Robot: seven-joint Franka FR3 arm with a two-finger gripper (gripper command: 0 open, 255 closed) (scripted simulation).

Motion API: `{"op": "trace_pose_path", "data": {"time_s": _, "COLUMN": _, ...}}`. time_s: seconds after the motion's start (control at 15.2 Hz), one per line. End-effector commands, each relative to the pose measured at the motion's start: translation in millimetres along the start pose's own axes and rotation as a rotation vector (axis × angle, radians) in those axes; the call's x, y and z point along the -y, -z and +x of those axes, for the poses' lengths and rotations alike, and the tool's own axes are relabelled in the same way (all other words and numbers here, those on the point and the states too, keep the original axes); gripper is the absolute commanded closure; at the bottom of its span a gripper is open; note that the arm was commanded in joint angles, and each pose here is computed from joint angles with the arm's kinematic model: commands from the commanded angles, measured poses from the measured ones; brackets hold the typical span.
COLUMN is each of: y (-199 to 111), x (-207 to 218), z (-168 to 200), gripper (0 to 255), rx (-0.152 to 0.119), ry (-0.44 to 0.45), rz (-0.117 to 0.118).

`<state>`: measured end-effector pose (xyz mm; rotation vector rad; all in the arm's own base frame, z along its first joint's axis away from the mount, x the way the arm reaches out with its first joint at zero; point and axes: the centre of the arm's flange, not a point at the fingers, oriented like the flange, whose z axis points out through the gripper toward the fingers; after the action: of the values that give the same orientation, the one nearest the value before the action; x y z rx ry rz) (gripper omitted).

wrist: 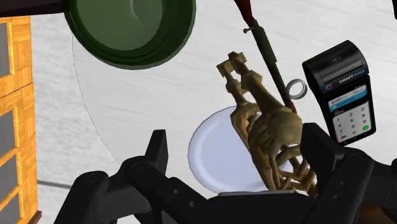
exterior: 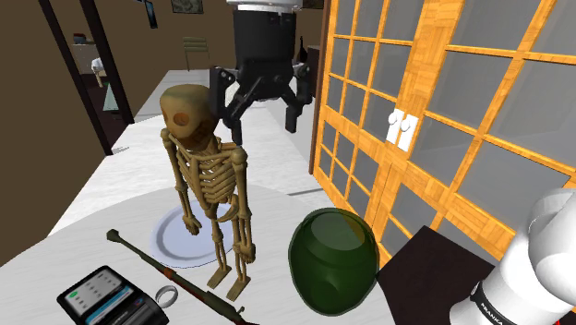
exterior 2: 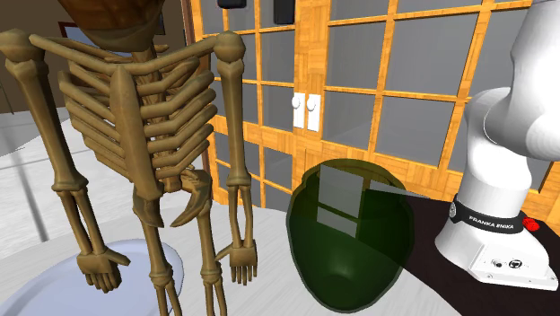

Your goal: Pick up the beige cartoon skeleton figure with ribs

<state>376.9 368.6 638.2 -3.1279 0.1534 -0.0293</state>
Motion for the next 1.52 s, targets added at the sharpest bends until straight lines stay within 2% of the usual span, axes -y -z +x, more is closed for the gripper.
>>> {"op": "trace_pose_path", "data": {"time_s": 0.0, "y": 3.9, "x": 26.2, "z": 1.8, "gripper": 0, "rx": 0.006, "ry": -0.004, "rz": 0.006}}
{"op": "trace_pose_path", "data": {"time_s": 0.13, "y": 5.3, "x": 41.1, "z": 3.2, "gripper": 0, "rx": 0.009, "ry": -0.005, "rz": 0.009}}
{"op": "trace_pose_path", "data": {"time_s": 0.59, "y": -34.7, "x": 40.7, "z": 2.5, "gripper": 0, "rx": 0.009, "ry": -0.005, "rz": 0.009}}
{"op": "trace_pose_path", "data": {"time_s": 0.73, "y": -34.7, "x": 40.6, "z": 2.5, "gripper": 0, "rx": 0.009, "ry": -0.005, "rz": 0.009}}
{"op": "trace_pose_path", "data": {"time_s": 0.79, "y": -34.0, "x": 40.9, "z": 3.1, "gripper": 255, "rx": 0.009, "ry": -0.005, "rz": 0.009}}
{"op": "trace_pose_path", "data": {"time_s": 1.45, "y": -29.5, "x": 40.7, "z": 2.6, "gripper": 255, "rx": 0.009, "ry": -0.005, "rz": 0.009}}
